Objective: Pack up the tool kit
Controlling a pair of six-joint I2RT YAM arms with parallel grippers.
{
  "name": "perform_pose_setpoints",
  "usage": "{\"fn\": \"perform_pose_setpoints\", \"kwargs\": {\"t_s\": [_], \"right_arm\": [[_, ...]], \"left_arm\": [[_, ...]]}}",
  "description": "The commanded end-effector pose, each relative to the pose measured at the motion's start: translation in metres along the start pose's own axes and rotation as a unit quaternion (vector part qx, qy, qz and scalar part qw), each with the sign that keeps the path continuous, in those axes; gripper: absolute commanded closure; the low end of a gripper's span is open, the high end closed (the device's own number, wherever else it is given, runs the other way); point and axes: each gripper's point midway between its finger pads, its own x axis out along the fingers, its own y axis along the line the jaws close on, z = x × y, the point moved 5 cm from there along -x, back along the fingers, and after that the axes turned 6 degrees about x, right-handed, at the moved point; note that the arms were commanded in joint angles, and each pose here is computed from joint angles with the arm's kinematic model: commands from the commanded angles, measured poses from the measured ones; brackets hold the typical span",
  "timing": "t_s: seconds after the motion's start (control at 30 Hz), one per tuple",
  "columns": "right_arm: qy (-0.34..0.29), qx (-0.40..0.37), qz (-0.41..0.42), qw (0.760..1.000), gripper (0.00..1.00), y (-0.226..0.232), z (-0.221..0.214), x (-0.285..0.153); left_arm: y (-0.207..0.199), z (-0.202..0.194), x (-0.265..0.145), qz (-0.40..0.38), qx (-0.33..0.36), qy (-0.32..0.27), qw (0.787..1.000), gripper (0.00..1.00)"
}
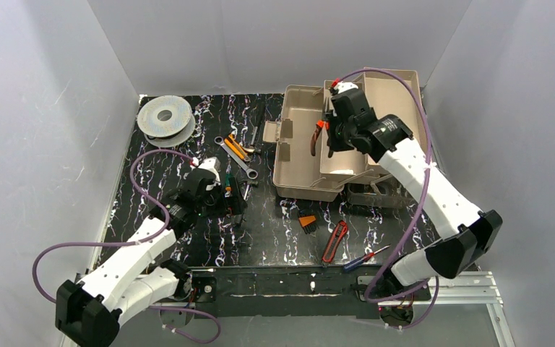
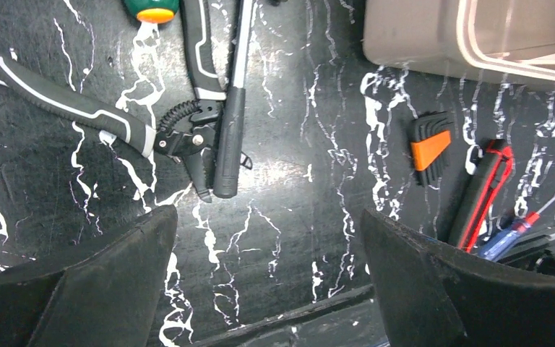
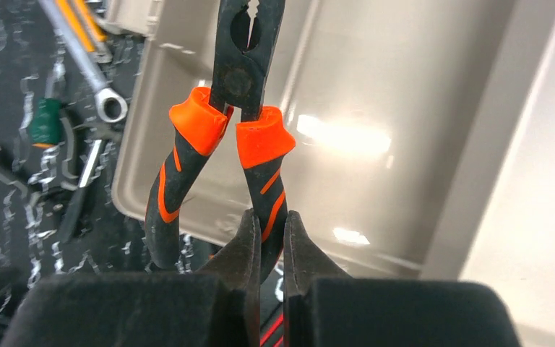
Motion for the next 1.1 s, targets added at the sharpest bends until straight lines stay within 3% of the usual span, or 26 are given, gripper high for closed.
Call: {"fn": "perform_pose_setpoints", "kwargs": {"t_s": [0.0, 0.3, 0.33, 0.47, 0.67, 0.9, 1.07], "right_arm": [[0.009, -0.028, -0.038, 0.999, 0.99, -0.027, 0.014, 0.002], [0.066, -0.064, -0.143, 0.986, 0.99, -0.071, 0.014, 0.02], [0.071, -0.065, -0.144, 0.985, 0.95, -0.071, 0.014, 0.023], [0.085, -0.056, -0.144, 0.984, 0.64, -0.067, 0.015, 0.031], [0.058, -0.037, -0.097, 0.993, 0.48, -0.054, 0.026, 0.017], [0.025, -0.014, 0.027, 0.999, 0.47, -0.032, 0.019, -0.014], [0.008, 0.003, 0.064, 0.998, 0.46, -0.028, 0.007, -0.025]], "left_arm": [[0.008, -0.006, 0.013, 0.017, 0.002, 0.001, 1.0, 0.02], [0.012, -0.012, 0.027, 0.026, 0.013, 0.006, 1.0, 0.04], [0.013, -0.011, 0.028, 0.027, 0.015, 0.004, 1.0, 0.04], [0.02, -0.006, 0.035, 0.053, 0.029, -0.014, 0.998, 0.05], [0.026, 0.002, 0.048, 0.089, 0.052, -0.01, 0.995, 0.1], [0.021, -0.007, 0.063, 0.074, 0.078, 0.036, 0.994, 0.28], [0.018, -0.016, 0.067, 0.07, 0.1, 0.058, 0.991, 0.38]]}}
